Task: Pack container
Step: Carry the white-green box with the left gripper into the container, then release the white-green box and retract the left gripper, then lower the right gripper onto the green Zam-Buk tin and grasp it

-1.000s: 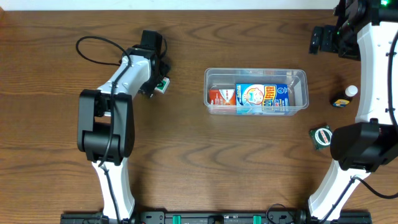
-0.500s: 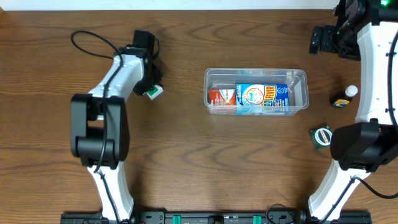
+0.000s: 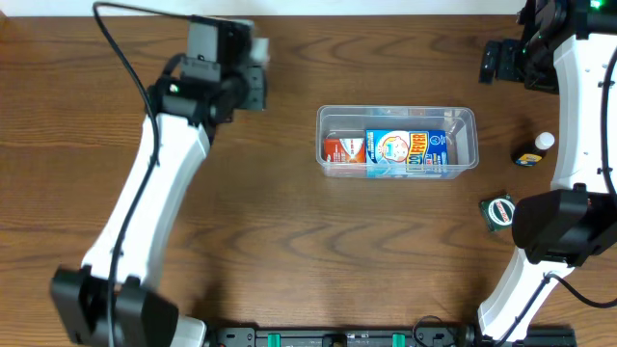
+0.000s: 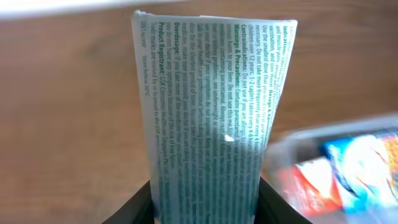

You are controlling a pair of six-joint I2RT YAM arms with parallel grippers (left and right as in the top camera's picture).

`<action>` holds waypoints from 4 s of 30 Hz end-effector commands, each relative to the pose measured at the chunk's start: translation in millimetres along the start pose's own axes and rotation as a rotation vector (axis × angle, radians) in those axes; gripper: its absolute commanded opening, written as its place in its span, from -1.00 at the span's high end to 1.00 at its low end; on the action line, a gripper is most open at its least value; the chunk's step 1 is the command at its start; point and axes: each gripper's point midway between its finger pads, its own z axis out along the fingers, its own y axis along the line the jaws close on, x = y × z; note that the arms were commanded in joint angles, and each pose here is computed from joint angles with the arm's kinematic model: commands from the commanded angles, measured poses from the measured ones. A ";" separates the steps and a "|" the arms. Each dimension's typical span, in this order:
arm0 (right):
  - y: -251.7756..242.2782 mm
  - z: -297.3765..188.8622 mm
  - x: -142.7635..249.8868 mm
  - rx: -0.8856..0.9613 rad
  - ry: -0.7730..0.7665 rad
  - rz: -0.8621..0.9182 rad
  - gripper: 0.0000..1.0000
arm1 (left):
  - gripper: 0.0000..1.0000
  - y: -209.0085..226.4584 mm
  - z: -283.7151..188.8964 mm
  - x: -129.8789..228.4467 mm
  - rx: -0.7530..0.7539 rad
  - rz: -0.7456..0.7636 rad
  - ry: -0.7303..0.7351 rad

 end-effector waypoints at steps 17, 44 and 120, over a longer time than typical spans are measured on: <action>-2.1 -3.8 -2.2 0.005 -0.013 0.022 -0.98 | 0.23 -183.2 4.5 43.5 0.372 1.185 -0.106; -2.1 -3.8 -2.2 0.005 -0.013 0.022 -0.98 | -0.87 -146.6 131.3 100.8 0.250 1.208 0.178; -52.0 46.9 186.1 -0.117 0.147 -0.268 -0.99 | -0.96 110.7 -67.6 34.8 -0.377 -0.345 0.047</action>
